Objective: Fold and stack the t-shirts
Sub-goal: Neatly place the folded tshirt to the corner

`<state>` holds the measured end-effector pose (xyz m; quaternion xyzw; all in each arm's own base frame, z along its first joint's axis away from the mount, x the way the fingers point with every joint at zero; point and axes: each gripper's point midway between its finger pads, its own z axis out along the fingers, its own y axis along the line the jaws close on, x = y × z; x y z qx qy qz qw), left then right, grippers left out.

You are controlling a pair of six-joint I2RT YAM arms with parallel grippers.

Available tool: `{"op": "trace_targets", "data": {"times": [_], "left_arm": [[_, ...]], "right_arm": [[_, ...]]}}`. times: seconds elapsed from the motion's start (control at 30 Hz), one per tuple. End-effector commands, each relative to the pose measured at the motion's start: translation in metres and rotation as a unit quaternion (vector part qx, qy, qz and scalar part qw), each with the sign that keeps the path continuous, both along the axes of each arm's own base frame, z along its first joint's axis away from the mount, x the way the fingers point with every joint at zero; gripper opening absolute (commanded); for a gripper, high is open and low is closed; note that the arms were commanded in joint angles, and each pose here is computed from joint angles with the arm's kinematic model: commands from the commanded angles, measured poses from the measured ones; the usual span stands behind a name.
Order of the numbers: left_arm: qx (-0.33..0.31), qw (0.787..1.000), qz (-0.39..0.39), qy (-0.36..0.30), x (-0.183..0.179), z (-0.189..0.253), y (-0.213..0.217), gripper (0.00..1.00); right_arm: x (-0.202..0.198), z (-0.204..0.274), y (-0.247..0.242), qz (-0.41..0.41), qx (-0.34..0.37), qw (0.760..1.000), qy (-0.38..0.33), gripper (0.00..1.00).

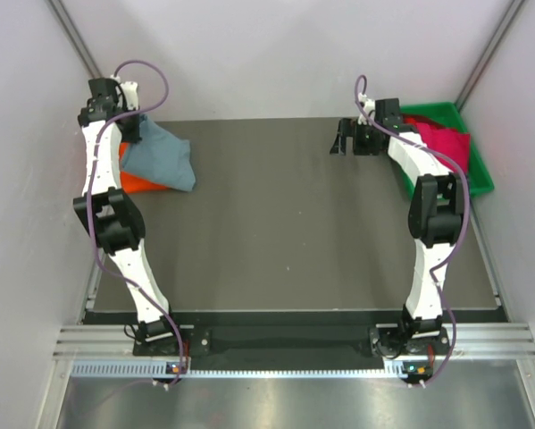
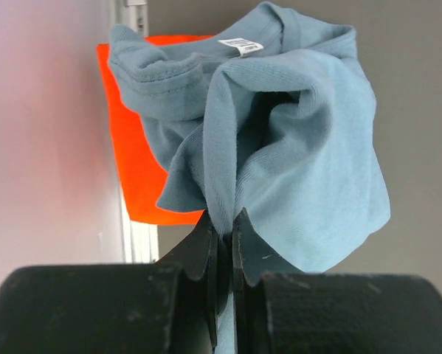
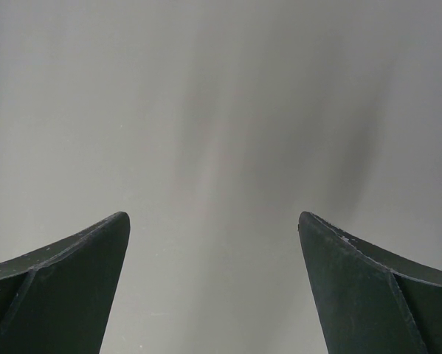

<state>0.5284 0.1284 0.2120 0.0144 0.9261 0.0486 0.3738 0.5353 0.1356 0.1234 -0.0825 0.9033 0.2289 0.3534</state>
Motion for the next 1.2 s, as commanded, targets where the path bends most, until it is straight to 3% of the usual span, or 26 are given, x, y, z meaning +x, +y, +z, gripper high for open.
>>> {"op": "trace_targets", "data": {"times": [0.0,0.23,0.77,1.17], "left_arm": [[0.065,0.993,0.030,-0.098,0.002,0.082,0.023,0.00],[0.092,0.989,0.059,-0.095,0.002,0.081,0.038,0.00],[0.080,0.992,0.052,-0.078,0.008,0.061,0.031,0.00],[0.190,0.976,0.111,0.004,0.006,0.004,0.062,0.00]], "right_arm": [[0.000,0.040,0.012,0.018,0.007,0.999,-0.050,0.98],[-0.001,0.038,0.015,0.021,0.007,0.999,-0.048,0.98],[-0.002,0.035,0.020,0.025,0.007,0.999,-0.046,0.98],[-0.003,0.034,0.020,0.028,0.003,0.998,-0.048,0.98]]}}
